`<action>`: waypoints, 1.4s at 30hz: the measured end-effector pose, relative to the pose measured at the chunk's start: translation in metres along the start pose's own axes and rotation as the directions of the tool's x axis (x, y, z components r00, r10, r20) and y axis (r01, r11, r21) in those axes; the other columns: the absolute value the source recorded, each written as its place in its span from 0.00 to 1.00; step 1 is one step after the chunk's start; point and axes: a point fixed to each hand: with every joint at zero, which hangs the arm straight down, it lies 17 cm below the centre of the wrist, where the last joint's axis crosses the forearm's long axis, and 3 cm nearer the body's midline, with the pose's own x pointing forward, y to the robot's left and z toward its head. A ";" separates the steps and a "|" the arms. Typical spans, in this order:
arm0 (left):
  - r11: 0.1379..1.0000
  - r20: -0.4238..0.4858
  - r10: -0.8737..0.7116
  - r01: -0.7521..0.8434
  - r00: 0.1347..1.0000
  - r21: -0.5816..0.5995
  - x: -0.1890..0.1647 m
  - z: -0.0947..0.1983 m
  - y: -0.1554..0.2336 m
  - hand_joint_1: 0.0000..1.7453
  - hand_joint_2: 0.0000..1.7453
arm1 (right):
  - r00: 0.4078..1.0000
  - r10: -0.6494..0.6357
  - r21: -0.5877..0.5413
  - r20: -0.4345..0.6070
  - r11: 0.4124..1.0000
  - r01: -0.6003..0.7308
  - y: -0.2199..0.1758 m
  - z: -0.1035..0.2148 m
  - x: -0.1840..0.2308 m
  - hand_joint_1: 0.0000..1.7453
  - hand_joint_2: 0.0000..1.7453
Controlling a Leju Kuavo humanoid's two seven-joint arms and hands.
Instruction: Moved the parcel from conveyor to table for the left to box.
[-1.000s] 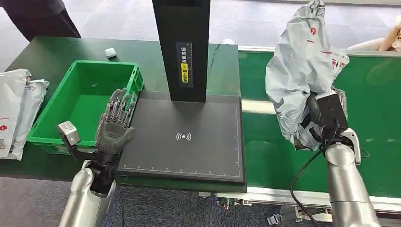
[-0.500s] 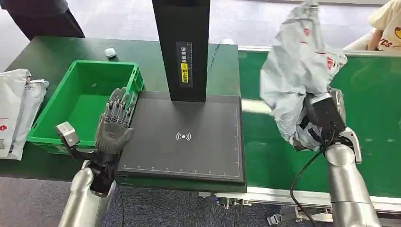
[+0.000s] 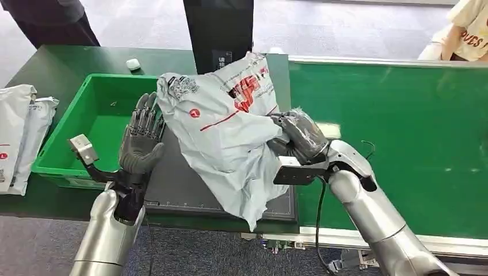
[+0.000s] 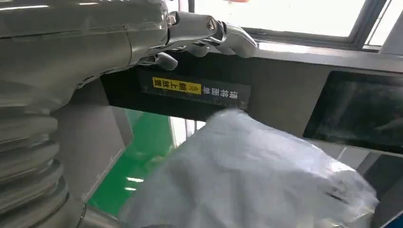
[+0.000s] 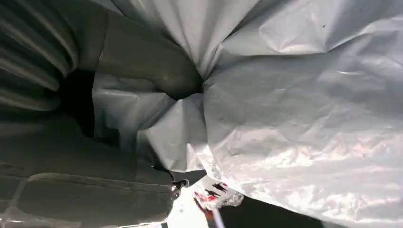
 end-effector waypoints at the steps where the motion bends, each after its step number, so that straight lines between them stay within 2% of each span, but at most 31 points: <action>1: 1.000 -0.001 -0.001 0.001 1.000 -0.001 0.000 0.000 0.000 0.00 1.00 | 1.000 0.004 0.019 -0.003 1.000 -0.004 0.003 0.000 -0.002 1.00 1.00; 7: 1.000 -0.006 -0.007 0.007 1.000 0.000 -0.002 0.000 0.000 0.00 1.00 | 0.991 0.039 0.262 -0.131 0.965 -0.003 0.045 0.010 -0.039 1.00 1.00; 11: 1.000 -0.032 -0.019 0.019 0.999 0.001 -0.006 0.001 0.000 0.00 1.00 | 0.962 0.106 0.440 -0.253 0.898 0.016 0.079 0.033 -0.080 1.00 1.00; 13: 1.000 -0.043 -0.019 0.019 0.999 0.002 -0.008 0.000 0.000 0.00 1.00 | 0.948 0.133 0.491 -0.288 0.871 0.027 0.093 0.045 -0.095 1.00 1.00; 17: 1.000 -0.051 -0.018 0.018 0.999 0.002 -0.010 0.000 0.000 0.00 1.00 | 0.935 0.163 0.532 -0.315 0.846 0.032 0.100 0.057 -0.111 1.00 1.00; 21: 1.000 -0.060 -0.016 0.016 0.998 0.004 -0.012 0.001 -0.001 0.00 1.00 | 0.936 0.161 0.525 -0.315 0.850 0.031 0.100 0.058 -0.113 1.00 1.00; 22: 1.000 -0.062 -0.015 0.015 0.998 0.005 -0.012 0.002 -0.001 0.00 1.00 | 0.937 0.154 0.518 -0.312 0.855 0.032 0.100 0.058 -0.112 0.87 1.00; 23: 1.000 -0.063 -0.015 0.015 0.998 0.005 -0.013 0.002 -0.001 0.00 1.00 | 0.941 0.147 0.503 -0.304 0.864 0.028 0.098 0.056 -0.111 0.00 1.00; 29: 1.000 -0.056 -0.008 0.009 0.998 0.009 -0.014 0.006 -0.002 0.00 1.00 | 0.965 0.140 0.349 -0.221 0.935 -0.056 0.078 0.042 -0.095 0.00 1.00; 42: 1.000 -0.057 -0.006 0.007 0.998 0.010 -0.014 0.006 -0.002 0.00 1.00 | 0.972 0.124 0.311 -0.201 0.949 -0.057 0.071 0.040 -0.085 0.00 1.00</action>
